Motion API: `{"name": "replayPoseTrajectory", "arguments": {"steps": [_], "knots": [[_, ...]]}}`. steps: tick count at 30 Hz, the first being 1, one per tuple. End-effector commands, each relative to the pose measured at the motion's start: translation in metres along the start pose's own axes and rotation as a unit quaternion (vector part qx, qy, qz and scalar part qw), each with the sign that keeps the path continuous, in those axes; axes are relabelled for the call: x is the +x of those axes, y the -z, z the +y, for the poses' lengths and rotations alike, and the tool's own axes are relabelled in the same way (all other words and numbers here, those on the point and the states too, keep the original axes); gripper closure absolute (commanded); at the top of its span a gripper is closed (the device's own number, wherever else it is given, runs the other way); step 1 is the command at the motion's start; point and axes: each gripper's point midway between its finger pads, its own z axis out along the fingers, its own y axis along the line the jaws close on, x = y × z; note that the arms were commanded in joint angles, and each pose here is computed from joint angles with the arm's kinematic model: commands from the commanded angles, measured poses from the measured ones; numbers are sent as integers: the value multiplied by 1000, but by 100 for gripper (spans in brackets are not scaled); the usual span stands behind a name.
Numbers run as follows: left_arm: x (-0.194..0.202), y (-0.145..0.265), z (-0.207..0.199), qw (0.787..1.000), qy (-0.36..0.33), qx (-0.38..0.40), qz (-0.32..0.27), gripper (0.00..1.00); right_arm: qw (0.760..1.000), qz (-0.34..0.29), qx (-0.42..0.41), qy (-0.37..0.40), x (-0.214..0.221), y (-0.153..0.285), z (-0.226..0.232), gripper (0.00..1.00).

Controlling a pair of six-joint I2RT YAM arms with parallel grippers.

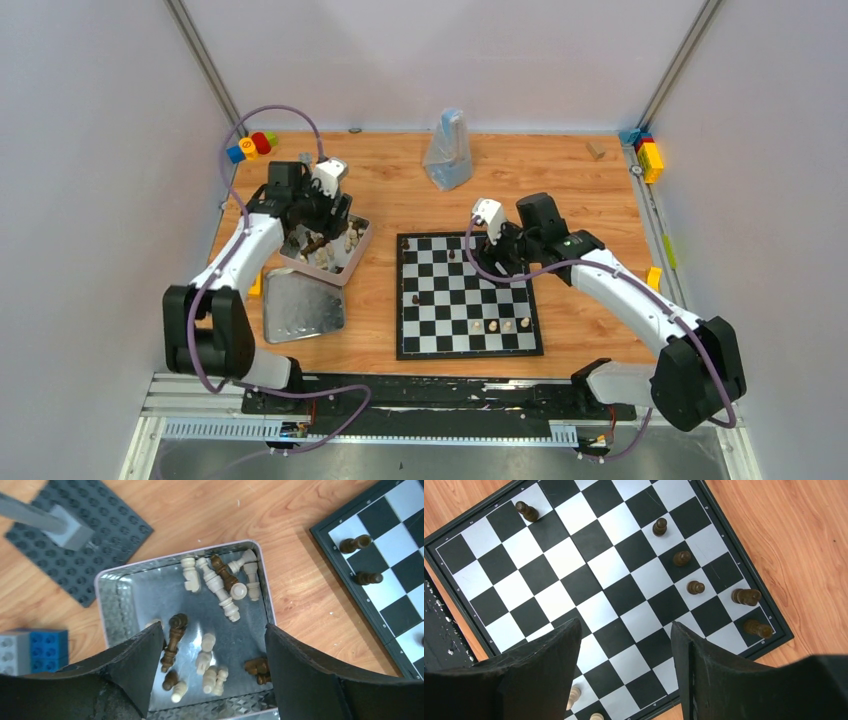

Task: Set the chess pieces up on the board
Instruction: Pick up the chess piece from the storage box.

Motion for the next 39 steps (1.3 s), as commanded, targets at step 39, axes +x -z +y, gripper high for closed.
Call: {"name": "replayPoseTrajectory", "arguments": {"steps": [39], "knots": [[31,-39,29,980,13,-85,181,43,998,-34,50,-16,-5,14,-30,34]]}}
